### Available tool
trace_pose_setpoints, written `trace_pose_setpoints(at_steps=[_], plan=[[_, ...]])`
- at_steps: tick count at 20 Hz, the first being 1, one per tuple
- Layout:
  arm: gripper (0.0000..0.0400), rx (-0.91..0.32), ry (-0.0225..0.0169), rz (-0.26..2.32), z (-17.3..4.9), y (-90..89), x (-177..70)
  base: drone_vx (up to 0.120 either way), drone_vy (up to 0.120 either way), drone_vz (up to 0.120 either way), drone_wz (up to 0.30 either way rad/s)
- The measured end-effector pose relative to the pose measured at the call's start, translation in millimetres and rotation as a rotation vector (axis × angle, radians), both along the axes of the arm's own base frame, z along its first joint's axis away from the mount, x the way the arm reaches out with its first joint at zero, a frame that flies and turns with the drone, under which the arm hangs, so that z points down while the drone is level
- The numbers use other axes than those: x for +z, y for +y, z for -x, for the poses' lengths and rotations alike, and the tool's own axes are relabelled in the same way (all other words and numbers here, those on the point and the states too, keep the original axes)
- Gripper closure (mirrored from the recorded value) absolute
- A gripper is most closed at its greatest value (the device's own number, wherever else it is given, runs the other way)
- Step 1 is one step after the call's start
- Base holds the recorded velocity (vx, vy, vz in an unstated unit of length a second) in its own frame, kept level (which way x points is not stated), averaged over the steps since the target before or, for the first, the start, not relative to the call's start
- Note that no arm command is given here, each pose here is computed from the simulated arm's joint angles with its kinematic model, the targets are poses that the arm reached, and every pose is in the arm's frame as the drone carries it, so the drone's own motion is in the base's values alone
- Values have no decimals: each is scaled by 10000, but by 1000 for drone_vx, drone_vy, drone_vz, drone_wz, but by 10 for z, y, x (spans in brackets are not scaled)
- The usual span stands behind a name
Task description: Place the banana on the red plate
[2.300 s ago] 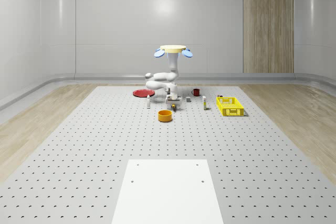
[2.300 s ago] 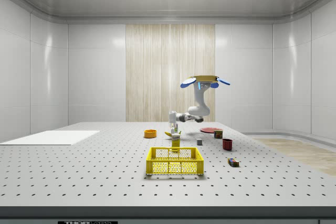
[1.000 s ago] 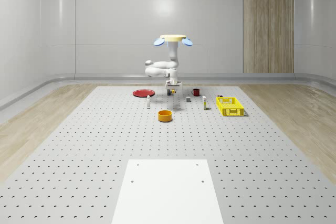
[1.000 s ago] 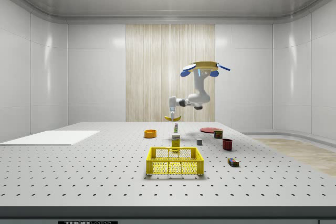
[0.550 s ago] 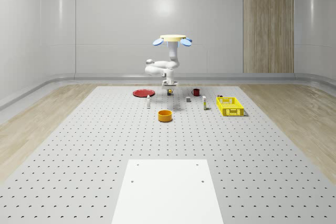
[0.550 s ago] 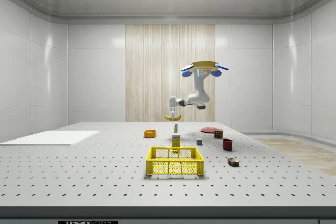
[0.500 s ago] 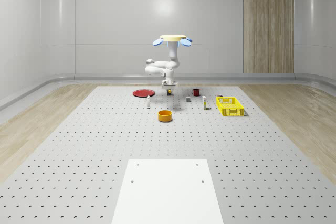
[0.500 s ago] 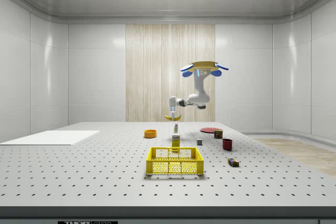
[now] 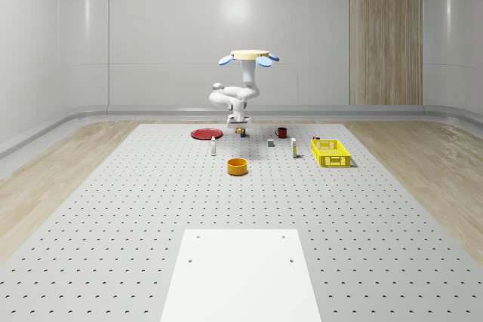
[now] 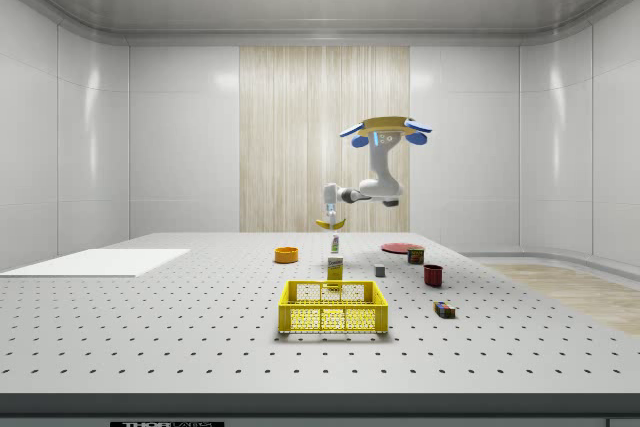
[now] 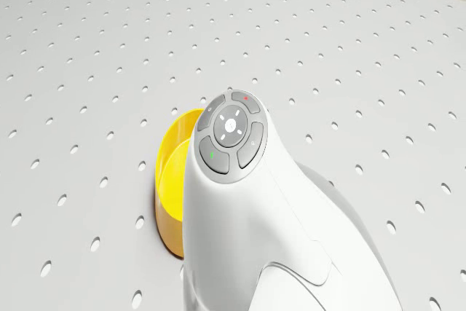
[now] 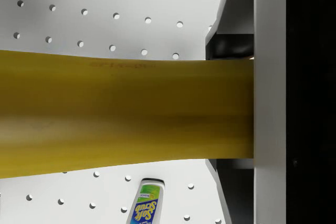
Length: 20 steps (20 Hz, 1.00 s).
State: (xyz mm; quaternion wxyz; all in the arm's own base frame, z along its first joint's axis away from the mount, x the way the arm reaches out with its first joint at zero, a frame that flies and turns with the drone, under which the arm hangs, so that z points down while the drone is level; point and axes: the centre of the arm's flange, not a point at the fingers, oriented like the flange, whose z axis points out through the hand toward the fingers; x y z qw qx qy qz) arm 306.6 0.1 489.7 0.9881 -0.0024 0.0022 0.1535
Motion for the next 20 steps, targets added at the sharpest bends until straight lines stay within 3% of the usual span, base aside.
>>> trace_pose_setpoints(at_steps=[20], plan=[[207, -5971, 9, 25, -1, 0, -1, 0, 0, 0, -300]])
